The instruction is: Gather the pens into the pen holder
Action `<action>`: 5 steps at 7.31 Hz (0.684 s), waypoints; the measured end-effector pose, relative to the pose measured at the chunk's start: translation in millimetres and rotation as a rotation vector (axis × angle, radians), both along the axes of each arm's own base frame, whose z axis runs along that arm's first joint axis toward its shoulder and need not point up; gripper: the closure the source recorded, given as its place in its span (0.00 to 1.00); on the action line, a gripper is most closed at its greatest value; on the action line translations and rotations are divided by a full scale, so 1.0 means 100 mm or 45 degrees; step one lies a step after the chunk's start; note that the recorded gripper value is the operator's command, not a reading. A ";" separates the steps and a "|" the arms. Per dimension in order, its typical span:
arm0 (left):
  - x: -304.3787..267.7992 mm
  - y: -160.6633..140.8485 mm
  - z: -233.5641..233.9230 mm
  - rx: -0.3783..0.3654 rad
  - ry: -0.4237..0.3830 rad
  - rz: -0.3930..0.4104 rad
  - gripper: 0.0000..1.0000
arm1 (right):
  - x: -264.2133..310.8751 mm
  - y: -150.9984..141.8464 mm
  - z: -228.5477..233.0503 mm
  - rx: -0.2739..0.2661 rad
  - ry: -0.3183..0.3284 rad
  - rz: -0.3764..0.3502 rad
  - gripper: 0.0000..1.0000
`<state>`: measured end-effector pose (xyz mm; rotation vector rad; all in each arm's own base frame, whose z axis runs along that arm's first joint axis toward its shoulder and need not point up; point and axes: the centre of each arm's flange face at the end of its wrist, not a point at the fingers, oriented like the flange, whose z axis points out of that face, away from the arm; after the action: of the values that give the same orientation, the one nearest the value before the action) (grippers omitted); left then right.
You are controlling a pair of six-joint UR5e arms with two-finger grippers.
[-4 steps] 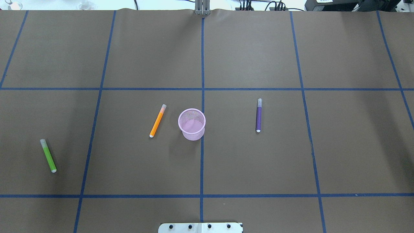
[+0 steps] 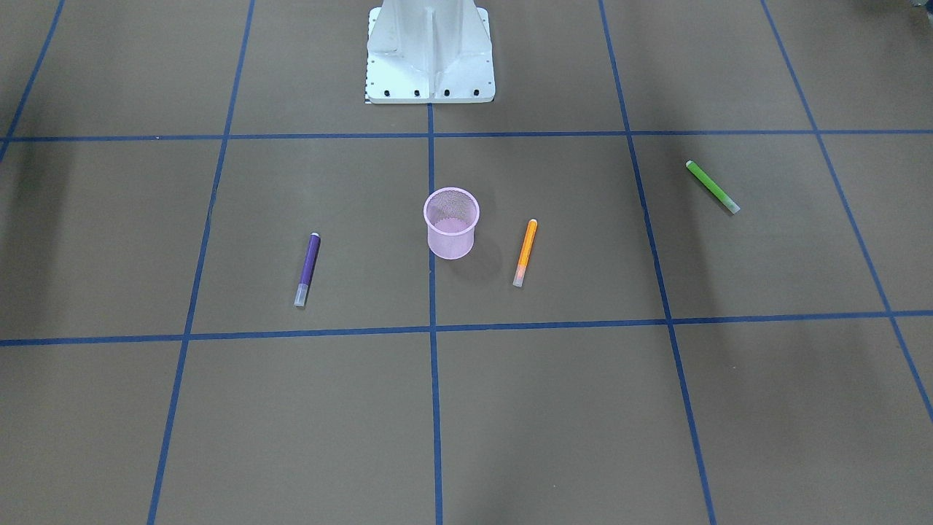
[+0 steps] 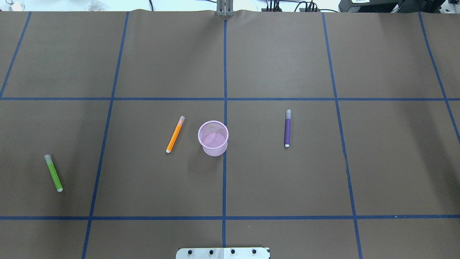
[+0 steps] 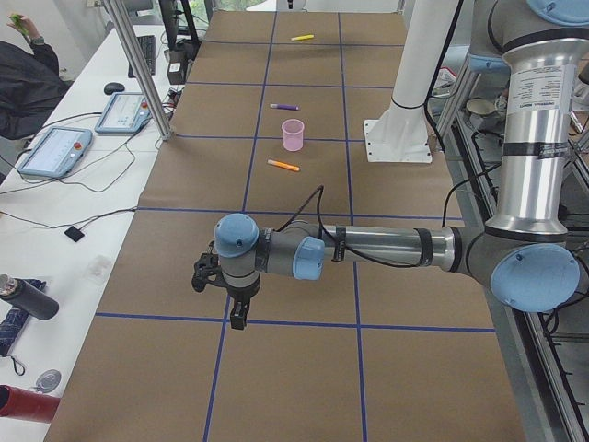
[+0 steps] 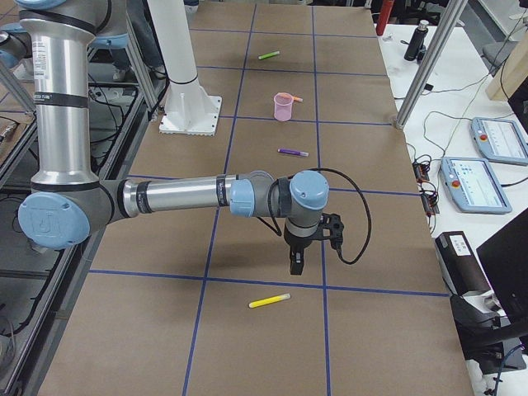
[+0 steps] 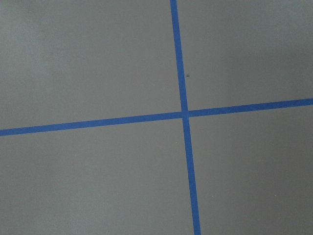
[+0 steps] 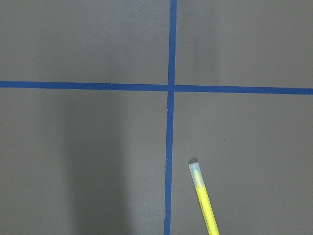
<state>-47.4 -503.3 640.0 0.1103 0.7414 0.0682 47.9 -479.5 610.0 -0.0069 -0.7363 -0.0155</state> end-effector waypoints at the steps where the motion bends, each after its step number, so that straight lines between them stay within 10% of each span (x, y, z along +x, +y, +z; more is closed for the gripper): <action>1: 0.00 -0.01 -0.01 0.005 0.000 -0.001 0.00 | 0.00 0.00 0.00 0.000 0.000 -0.001 0.01; 5: 0.11 -0.07 -0.11 0.074 0.005 0.019 0.00 | -0.01 -0.01 -0.03 0.008 -0.007 0.000 0.01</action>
<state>-36.8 -510.6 628.8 0.1603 0.7445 0.1040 47.3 -480.3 606.7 -0.0006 -0.7415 -0.0182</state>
